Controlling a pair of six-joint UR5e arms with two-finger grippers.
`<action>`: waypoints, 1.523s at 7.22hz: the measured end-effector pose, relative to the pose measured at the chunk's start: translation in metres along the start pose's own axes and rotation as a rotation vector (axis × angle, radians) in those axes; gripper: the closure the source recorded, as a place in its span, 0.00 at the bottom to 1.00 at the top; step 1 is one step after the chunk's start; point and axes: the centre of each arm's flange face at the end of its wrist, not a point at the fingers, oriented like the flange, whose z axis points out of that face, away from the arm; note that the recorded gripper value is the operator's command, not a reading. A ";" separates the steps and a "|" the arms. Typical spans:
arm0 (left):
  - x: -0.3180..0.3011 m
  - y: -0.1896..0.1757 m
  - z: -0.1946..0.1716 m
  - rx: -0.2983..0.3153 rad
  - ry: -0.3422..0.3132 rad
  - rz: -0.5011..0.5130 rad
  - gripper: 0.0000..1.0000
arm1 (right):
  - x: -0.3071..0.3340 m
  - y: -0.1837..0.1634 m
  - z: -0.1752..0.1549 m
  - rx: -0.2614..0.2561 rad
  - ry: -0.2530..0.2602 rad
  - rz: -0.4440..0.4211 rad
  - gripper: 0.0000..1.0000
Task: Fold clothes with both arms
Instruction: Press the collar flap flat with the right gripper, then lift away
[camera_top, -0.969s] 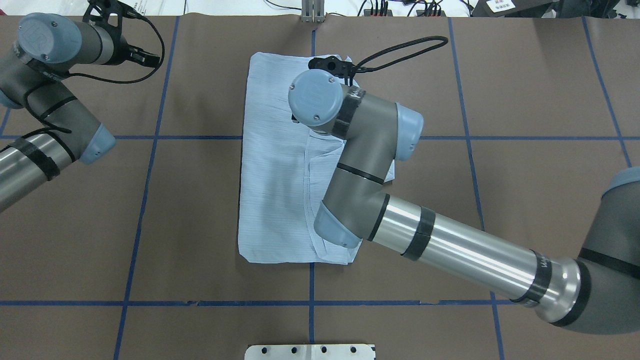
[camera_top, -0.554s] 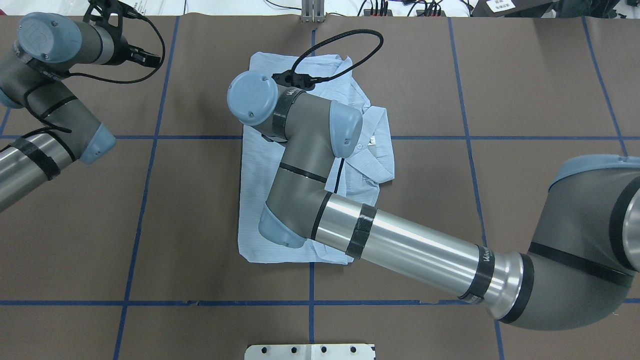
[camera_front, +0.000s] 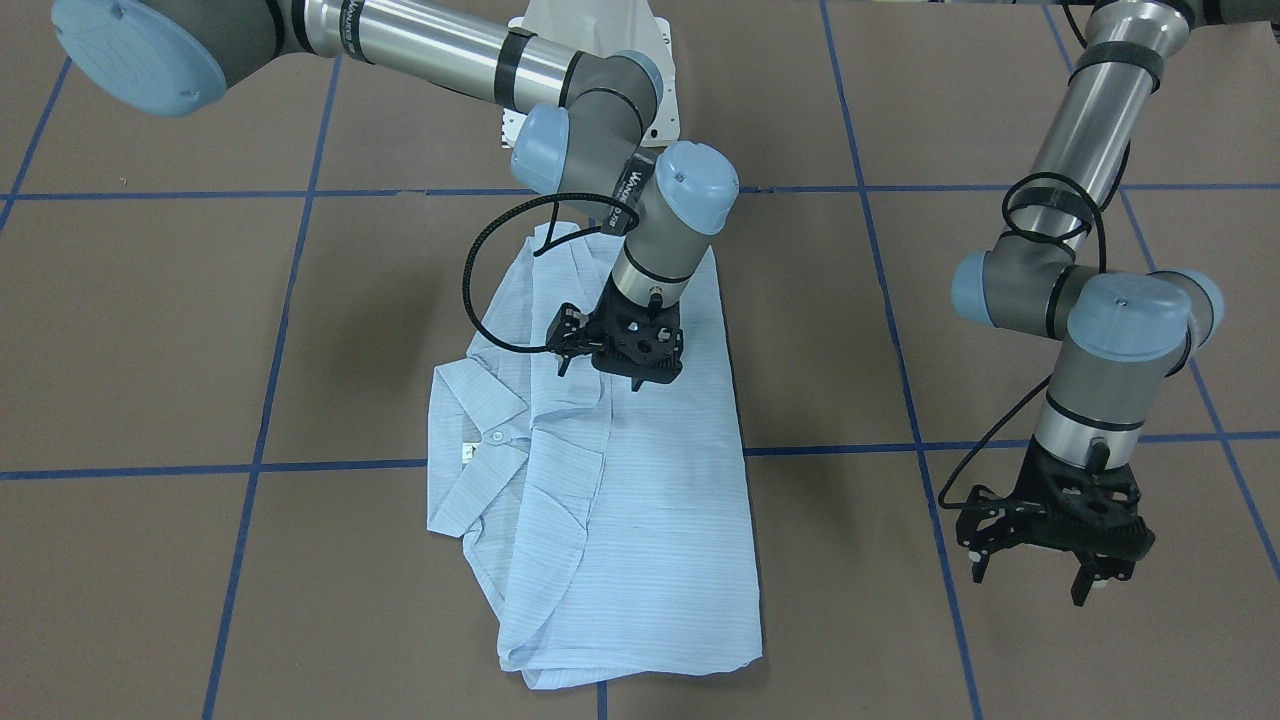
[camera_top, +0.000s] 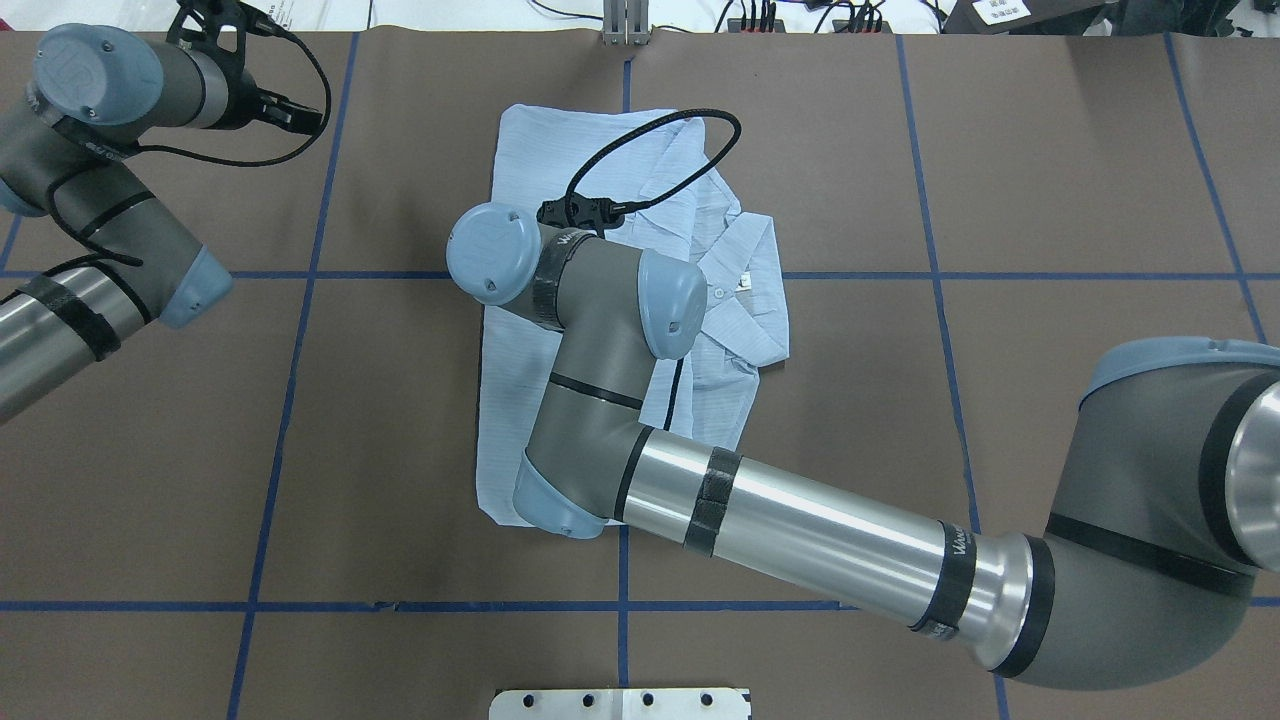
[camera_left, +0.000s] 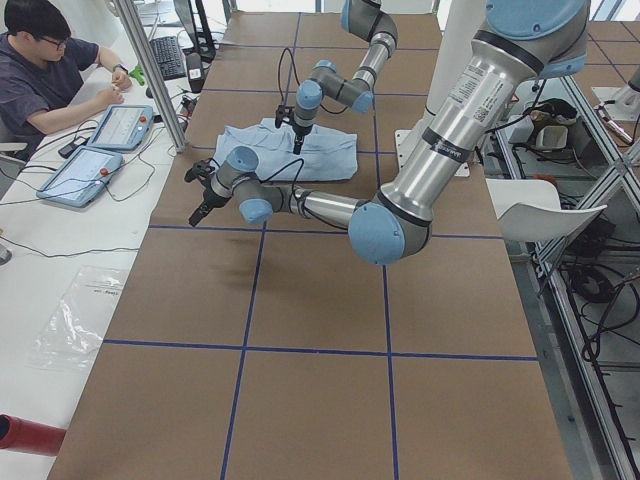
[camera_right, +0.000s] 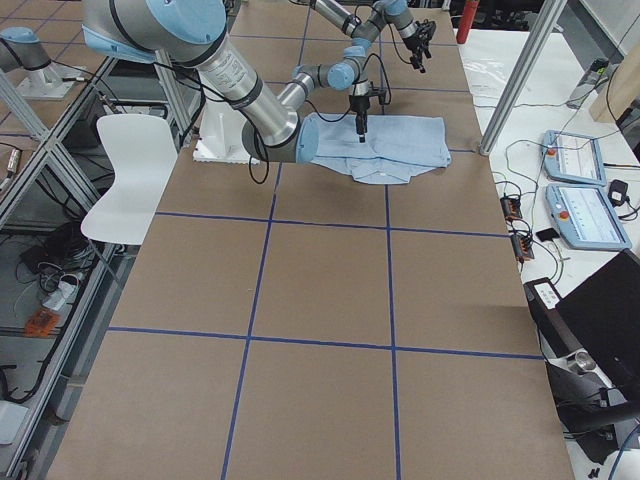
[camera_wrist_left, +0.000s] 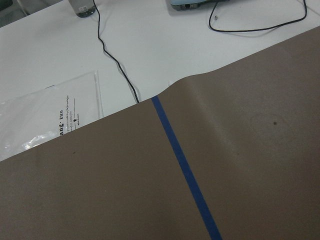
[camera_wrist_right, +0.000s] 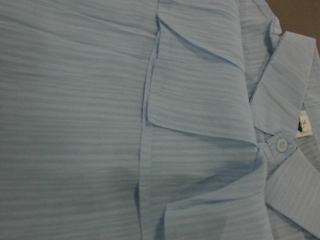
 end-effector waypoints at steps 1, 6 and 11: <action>0.000 0.000 0.000 0.000 0.000 0.000 0.00 | 0.002 0.001 0.005 0.005 0.010 -0.002 0.00; 0.001 0.002 -0.004 0.005 0.005 0.001 0.00 | 0.017 0.001 0.026 0.018 0.093 -0.055 0.00; 0.002 0.004 -0.004 0.005 0.007 0.002 0.00 | 0.079 -0.008 0.027 0.014 0.188 -0.152 0.00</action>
